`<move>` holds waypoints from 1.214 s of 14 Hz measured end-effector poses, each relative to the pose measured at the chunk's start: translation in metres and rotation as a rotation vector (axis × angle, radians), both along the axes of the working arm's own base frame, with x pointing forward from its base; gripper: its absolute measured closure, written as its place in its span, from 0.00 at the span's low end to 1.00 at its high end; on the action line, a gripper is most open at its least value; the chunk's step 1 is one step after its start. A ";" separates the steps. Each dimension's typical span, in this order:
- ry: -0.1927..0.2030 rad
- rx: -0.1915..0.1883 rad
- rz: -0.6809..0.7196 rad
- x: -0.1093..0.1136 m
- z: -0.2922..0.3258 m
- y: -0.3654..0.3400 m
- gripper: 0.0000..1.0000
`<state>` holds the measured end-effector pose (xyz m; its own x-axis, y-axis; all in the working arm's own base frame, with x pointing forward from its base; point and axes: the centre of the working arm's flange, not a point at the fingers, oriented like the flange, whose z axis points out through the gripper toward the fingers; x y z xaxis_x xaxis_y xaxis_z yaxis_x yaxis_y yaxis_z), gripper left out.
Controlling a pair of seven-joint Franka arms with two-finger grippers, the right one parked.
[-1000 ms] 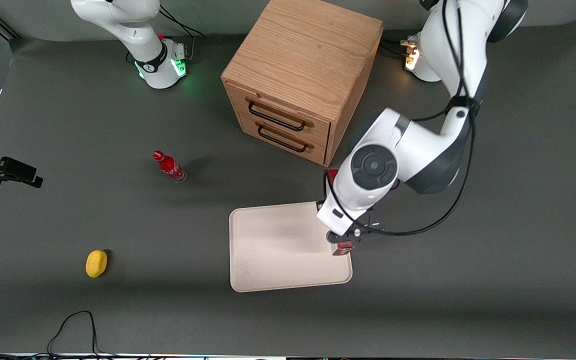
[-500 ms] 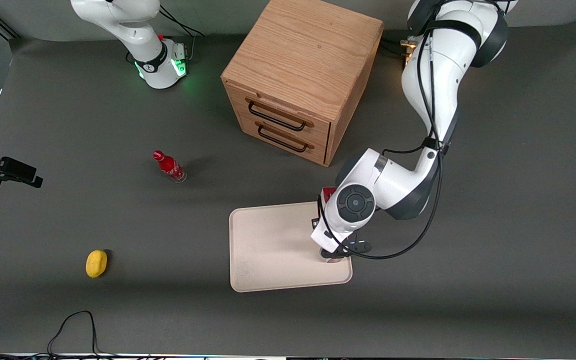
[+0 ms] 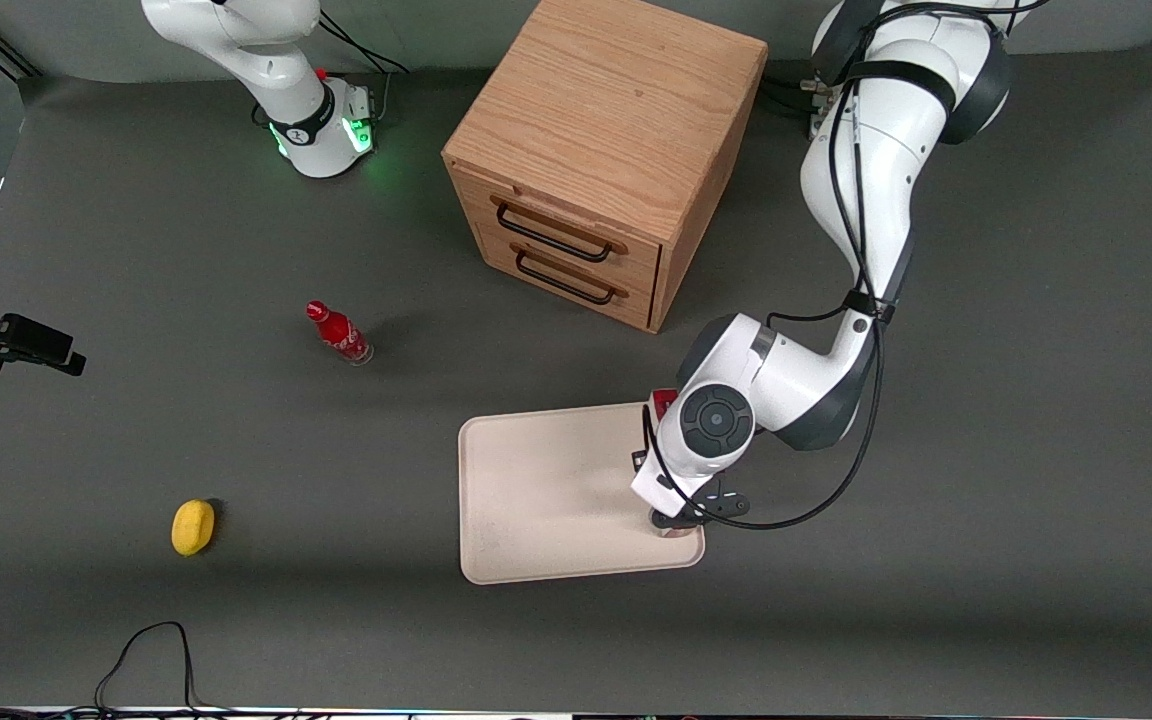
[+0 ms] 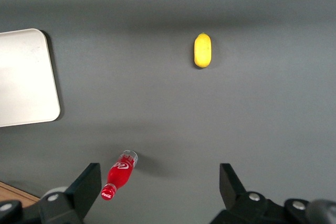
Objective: Place red cookie box on tray
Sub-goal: 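Carry the held cookie box over the white tray, then lower the cookie box onto the tray and open the left gripper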
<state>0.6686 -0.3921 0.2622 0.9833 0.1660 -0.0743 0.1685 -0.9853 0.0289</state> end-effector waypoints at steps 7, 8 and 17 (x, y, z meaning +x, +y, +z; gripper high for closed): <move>-0.029 0.039 -0.028 -0.001 -0.004 -0.003 0.59; -0.028 0.042 -0.032 -0.002 -0.004 -0.005 0.49; 0.045 0.115 -0.084 -0.072 0.228 -0.001 0.00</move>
<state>0.5962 -0.3932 0.4898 0.9902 0.0932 -0.1040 0.0839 -0.9923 -0.0906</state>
